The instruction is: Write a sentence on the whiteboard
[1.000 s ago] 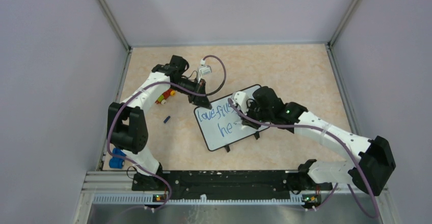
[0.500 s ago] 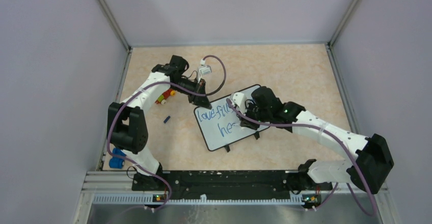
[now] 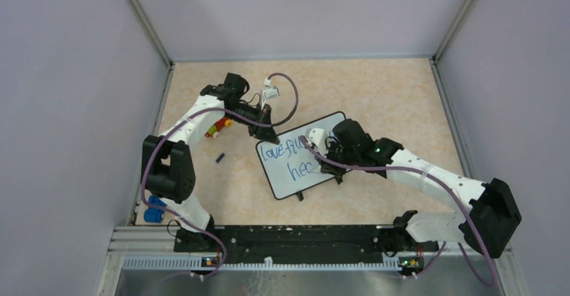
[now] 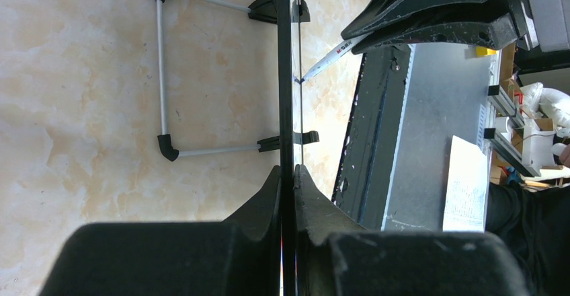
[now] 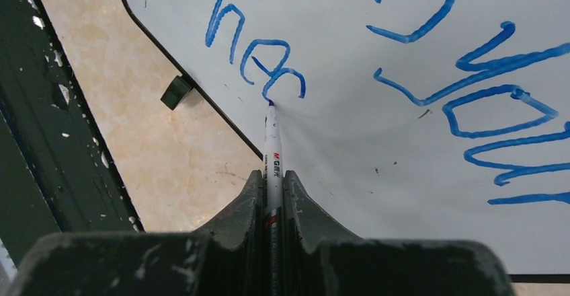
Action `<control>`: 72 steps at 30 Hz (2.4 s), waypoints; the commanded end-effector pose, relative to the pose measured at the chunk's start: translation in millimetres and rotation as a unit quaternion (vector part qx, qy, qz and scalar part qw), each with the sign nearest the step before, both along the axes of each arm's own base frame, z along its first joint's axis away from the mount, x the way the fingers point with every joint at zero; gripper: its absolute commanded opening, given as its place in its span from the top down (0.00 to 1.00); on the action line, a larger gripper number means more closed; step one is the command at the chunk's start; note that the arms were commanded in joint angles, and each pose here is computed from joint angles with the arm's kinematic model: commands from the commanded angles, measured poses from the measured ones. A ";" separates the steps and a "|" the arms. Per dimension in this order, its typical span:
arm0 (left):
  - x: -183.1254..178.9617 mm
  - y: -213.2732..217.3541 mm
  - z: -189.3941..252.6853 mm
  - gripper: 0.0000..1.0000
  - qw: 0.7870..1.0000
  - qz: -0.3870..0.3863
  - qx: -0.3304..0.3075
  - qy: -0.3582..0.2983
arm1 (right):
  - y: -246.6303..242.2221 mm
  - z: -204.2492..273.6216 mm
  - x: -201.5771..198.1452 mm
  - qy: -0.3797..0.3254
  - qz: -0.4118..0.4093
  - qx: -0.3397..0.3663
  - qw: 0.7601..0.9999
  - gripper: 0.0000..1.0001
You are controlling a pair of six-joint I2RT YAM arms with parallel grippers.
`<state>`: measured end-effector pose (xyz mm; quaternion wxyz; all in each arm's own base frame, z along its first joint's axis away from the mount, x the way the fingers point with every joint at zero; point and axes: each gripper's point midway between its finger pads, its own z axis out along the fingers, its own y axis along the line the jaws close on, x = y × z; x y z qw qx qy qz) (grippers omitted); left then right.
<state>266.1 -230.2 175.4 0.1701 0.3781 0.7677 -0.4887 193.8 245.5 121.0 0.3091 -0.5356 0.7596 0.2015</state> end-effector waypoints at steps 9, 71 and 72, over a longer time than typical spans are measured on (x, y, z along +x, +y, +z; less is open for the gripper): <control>2.6 -4.1 9.9 1.00 1.000 -0.010 -0.019 -0.012 | -6.8 40.4 34.6 -0.070 -0.043 0.018 0.996 1.00; 0.5 -5.5 11.2 1.00 1.000 -0.014 -0.020 -0.015 | -9.2 46.2 42.2 -0.080 -0.055 0.015 0.995 1.00; 0.6 -5.4 10.6 1.00 1.000 -0.014 -0.019 -0.014 | -10.1 44.6 43.0 -0.078 -0.057 0.013 0.995 1.00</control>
